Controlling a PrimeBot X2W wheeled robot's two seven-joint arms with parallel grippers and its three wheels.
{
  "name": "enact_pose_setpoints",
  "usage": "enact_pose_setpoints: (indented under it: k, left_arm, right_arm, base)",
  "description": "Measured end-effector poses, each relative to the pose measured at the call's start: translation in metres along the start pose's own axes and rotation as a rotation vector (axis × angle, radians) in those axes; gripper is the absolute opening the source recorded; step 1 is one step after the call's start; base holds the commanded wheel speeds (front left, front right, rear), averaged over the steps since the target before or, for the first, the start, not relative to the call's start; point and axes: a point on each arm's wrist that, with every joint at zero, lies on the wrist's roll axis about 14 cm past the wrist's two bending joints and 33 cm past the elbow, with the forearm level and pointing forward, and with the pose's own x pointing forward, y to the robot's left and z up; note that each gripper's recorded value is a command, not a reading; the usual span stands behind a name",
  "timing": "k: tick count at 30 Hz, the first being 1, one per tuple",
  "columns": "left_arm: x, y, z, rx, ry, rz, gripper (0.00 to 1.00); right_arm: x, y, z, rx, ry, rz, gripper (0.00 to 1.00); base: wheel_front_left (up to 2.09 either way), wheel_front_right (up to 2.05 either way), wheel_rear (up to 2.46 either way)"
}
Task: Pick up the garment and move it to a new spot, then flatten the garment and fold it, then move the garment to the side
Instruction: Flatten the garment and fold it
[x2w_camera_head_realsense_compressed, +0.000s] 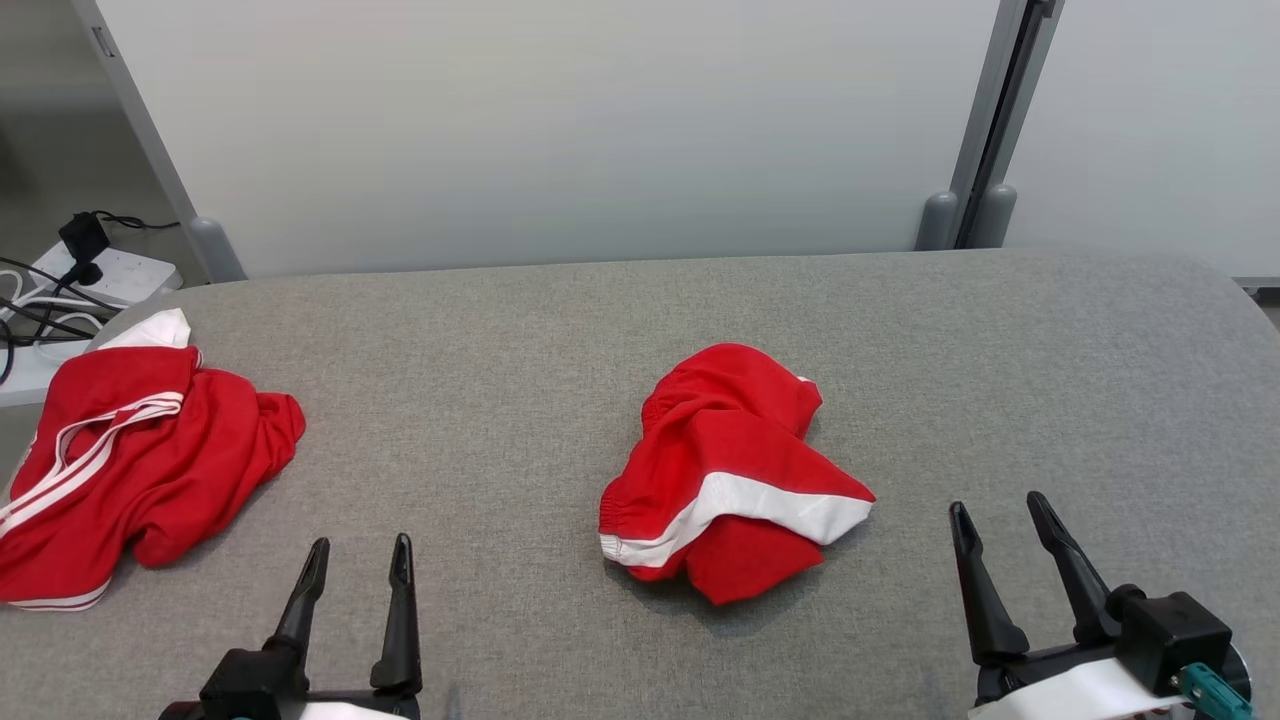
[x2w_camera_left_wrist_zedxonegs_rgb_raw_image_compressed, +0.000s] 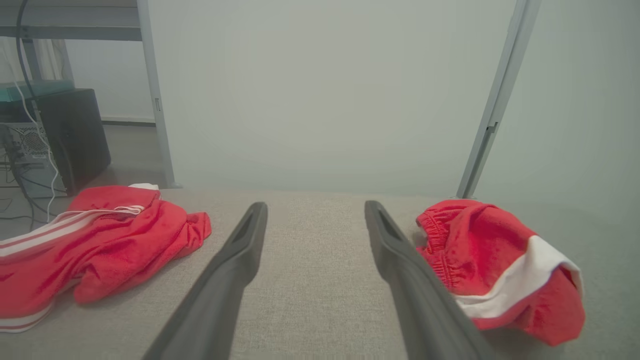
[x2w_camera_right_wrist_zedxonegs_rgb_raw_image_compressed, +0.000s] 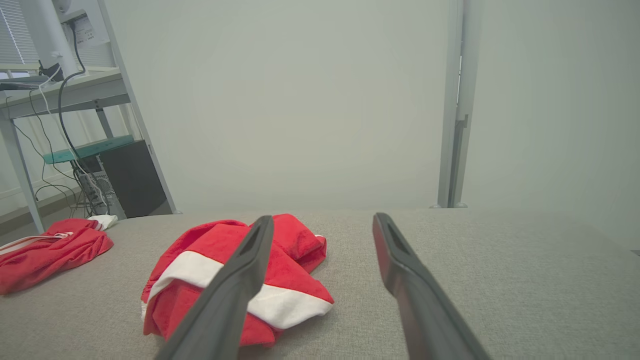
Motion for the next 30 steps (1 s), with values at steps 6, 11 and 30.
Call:
enact_pose_setpoints:
  k: [6,11,30]
  left_arm:
    - [-0.003,-0.001,-0.012,0.073,0.037,-0.025,1.00]
    - [-0.004,0.001,-0.016,0.075,0.052,-0.021,1.00]
    - [0.002,-0.029,-0.063,-0.003,0.206,-0.168,1.00]
  right_arm:
    - [-0.002,-0.001,-0.004,0.006,0.012,-0.006,1.00]
    - [-0.002,0.002,-0.006,0.009,0.017,0.004,1.00]
    - [-0.001,0.008,-0.018,0.027,0.055,0.028,1.00]
  base:
    - [0.00,0.00,0.00]
    - [0.00,0.00,0.00]
    - [0.00,0.00,0.00]
